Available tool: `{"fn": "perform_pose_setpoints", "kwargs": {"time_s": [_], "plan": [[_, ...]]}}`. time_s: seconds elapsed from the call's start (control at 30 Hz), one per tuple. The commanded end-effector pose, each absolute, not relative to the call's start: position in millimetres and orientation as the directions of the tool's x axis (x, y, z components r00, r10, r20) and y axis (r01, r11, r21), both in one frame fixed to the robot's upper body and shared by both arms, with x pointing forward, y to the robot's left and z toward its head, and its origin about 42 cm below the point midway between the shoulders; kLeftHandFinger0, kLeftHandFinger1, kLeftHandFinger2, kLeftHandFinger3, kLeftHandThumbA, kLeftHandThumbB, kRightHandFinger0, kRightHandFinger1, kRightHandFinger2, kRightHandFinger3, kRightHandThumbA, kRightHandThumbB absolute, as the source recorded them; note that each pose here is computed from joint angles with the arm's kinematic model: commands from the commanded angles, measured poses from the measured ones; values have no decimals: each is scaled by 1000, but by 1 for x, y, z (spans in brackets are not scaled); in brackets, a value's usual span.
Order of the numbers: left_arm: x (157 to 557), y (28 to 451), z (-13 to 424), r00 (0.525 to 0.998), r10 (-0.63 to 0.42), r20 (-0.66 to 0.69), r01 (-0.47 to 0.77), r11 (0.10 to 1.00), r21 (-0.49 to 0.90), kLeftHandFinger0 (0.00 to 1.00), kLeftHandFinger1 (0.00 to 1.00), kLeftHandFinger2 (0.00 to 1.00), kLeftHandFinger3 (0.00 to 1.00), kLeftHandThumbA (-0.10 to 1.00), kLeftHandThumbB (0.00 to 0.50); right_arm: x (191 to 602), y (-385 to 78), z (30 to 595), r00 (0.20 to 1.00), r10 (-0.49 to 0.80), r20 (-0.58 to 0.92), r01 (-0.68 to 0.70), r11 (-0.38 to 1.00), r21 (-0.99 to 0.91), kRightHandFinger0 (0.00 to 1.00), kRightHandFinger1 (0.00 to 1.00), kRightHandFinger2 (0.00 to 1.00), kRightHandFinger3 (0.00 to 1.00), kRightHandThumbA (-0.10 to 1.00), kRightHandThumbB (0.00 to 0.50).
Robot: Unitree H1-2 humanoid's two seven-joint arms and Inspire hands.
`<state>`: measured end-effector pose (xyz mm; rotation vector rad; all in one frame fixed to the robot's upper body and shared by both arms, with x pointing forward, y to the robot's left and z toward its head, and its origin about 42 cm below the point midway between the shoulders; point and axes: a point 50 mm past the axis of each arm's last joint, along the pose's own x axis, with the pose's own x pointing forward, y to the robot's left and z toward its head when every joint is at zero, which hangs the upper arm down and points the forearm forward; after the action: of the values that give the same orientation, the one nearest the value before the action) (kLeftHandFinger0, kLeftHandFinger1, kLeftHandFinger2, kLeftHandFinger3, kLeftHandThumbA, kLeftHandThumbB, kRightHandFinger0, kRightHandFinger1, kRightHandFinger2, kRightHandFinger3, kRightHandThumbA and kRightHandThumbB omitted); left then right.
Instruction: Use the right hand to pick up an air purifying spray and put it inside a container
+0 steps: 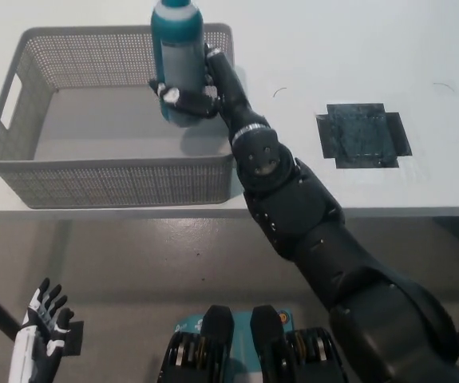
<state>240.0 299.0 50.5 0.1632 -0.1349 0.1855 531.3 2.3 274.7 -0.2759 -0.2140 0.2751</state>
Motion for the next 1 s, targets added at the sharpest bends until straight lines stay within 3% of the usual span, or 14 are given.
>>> {"fn": "perform_pose_setpoints", "kwargs": {"time_s": [0.0,0.07,0.23,0.33,0.47,0.63,0.7,0.77,0.8,0.97], "plan": [[240,302,62,962,168,217,-204,966,157,843,909,948,1000,703,180,537,4,300,892,401,211,-307,878,-368,1000,1000,1000,1000,467,500],[239,304,61,965,157,211,-192,968,161,861,917,961,1000,681,165,537,1,298,889,402,218,-297,871,-393,1000,1000,1000,1000,585,500],[237,306,59,966,159,204,-196,965,174,862,912,956,1000,632,180,538,-10,296,888,403,222,-296,869,-396,1000,1000,1000,1000,730,500],[235,305,58,965,168,199,-203,964,170,847,897,943,1000,568,184,538,-15,297,884,408,227,-297,866,-401,1000,1000,1000,1000,702,500],[231,305,54,969,163,186,-197,964,180,850,899,941,1000,614,209,536,-24,309,870,422,254,-316,874,-369,1000,1000,1000,1000,631,500],[230,304,53,970,163,182,-197,962,187,856,895,941,1000,573,214,531,-37,346,848,402,345,-281,893,-351,1000,1000,1000,1000,663,500],[229,304,53,968,174,182,-207,961,184,830,876,924,1000,543,225,519,-49,379,790,396,469,-287,914,-288,1000,1000,1000,1000,644,500],[229,304,52,968,176,179,-207,963,174,826,875,923,1000,541,228,509,-58,395,769,379,514,-265,922,-283,1000,1000,1000,1000,702,500],[231,305,53,968,173,183,-207,961,186,826,878,925,1000,541,196,491,-75,417,723,354,594,-243,934,-260,1000,1000,1000,1000,669,500],[230,310,54,967,178,183,-211,960,186,843,887,933,1000,530,167,442,-120,439,598,296,745,-172,955,-241,1000,1000,1000,1000,641,500]]}}
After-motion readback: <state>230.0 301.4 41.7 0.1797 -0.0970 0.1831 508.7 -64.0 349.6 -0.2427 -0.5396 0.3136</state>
